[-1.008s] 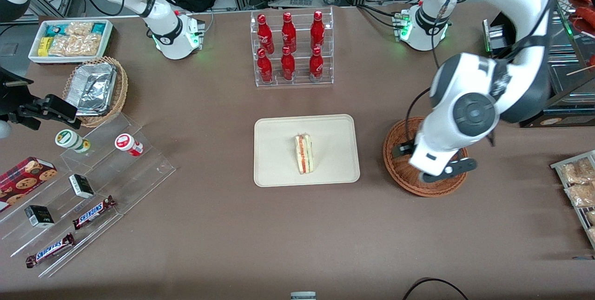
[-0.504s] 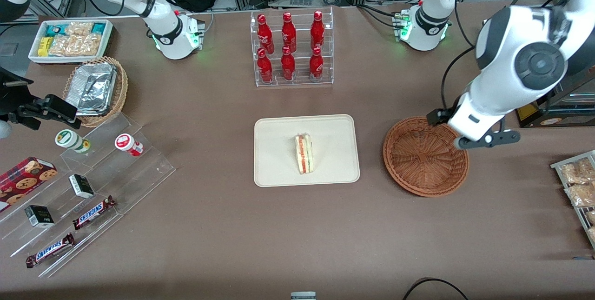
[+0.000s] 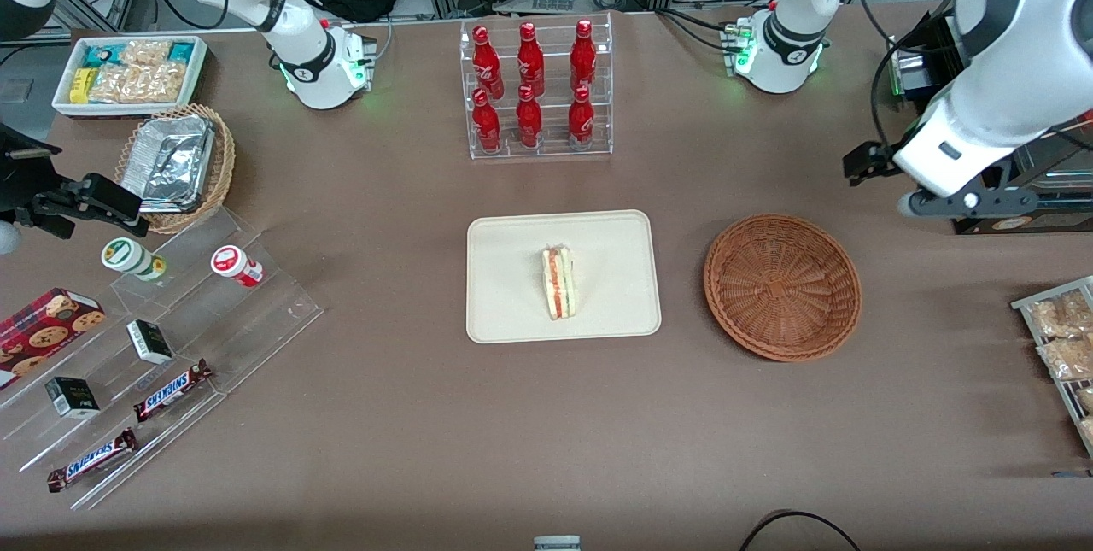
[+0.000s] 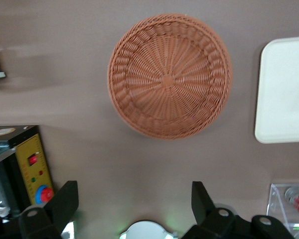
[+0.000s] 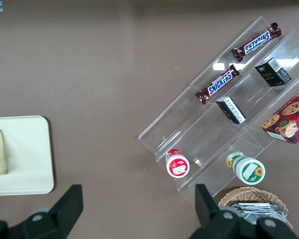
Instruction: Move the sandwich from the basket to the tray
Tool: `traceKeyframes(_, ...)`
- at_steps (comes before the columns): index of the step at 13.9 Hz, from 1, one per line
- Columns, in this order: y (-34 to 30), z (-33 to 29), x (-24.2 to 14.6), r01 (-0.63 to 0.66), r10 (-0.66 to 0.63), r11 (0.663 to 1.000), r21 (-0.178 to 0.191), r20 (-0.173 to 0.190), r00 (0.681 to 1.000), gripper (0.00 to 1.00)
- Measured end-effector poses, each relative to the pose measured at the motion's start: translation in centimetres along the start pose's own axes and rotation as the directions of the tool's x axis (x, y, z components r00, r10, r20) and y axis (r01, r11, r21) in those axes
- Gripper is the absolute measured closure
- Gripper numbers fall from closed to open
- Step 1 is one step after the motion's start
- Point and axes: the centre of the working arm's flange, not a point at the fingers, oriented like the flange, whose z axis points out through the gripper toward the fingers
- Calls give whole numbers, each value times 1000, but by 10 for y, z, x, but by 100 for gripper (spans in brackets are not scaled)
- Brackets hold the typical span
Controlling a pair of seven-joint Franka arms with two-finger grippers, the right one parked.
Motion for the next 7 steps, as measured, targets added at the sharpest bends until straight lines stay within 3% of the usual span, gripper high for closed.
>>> traceKeyframes(7, -7, -24, -17, 2, -2, 1000, -3, 2, 1000, 0)
